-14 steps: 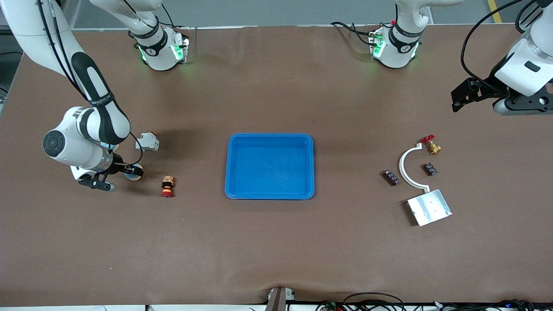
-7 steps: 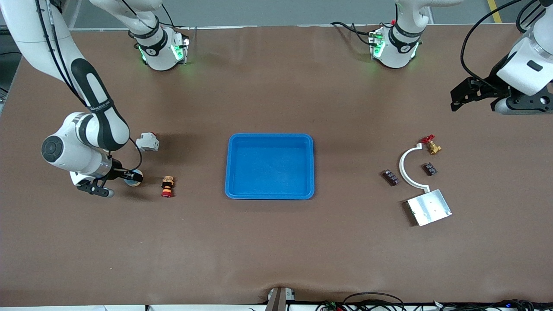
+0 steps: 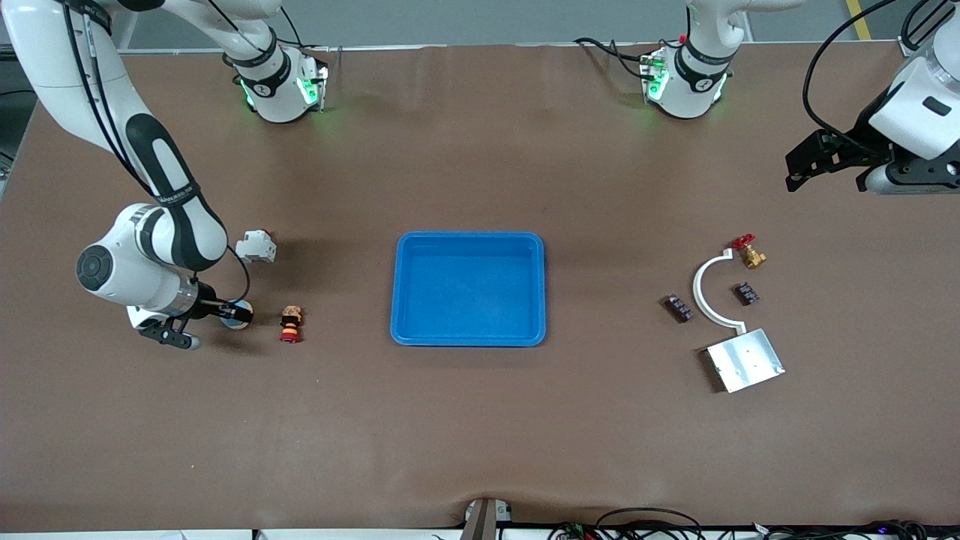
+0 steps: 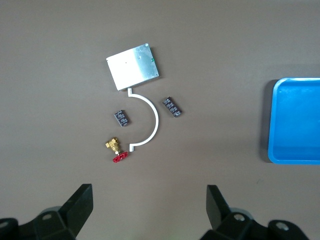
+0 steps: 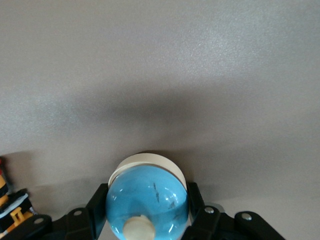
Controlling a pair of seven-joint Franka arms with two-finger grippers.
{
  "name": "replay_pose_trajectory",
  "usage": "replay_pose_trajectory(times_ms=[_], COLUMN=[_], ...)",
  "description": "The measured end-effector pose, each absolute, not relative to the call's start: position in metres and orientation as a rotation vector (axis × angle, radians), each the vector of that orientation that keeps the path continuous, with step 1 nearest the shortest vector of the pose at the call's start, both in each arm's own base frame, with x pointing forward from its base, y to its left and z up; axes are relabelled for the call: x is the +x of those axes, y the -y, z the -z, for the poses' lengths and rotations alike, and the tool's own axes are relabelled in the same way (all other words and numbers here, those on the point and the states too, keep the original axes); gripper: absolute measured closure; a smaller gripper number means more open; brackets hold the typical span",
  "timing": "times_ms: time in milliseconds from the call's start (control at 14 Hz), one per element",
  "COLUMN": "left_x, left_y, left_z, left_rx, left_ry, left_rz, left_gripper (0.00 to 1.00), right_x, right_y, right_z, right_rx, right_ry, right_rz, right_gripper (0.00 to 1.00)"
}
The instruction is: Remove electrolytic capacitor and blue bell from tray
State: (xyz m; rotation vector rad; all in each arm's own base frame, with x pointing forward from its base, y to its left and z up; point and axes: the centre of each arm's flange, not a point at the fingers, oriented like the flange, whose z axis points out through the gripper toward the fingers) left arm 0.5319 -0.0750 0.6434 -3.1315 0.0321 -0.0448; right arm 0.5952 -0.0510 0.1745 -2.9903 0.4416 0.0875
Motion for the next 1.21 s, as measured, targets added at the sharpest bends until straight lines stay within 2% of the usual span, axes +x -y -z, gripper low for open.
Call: replay_pose_trajectory(times_ms=[286,357,571,786,929,1214], left_x=[0.531,0.531,0.531,0.532,0.533,0.536], left_y=[0.076,0.077,0.077,0.08,0.082,0.082], left_z=[-0.656,-0.658,-0.658,-0.655,-0.651,-0.646], left_rx=[-3.134,-3.134,-3.134,-3.133,-3.133,-3.133], left_ry=[-0.044,-0.045,-0.046,-0.056,-0.059,-0.06], left_rz=[0.086,0.092,0.089,0.078,0.066,0.051], left_gripper=[0.0,0.0,0.0,0.0,0.0,0.0], right_x=[0.602,0.604,0.609,0.619,0.627,0.633], right_y=[0.053,0.053,0.054,0.054,0.051,0.04], right_z=[-0.172,-0.171,-0.166,-0.181,-0.213,-0.328], right_rx=[-2.988,-2.986,-2.984,-2.982,-2.978,-3.05], right_ry=[-0.445,-0.447,-0.45,-0.435,-0.394,-0.224], right_rz=[-0.092,-0.091,-0.088,-0.063,-0.077,-0.015], right_gripper=[0.33,0.28,0.0,0.0,0.0,0.0])
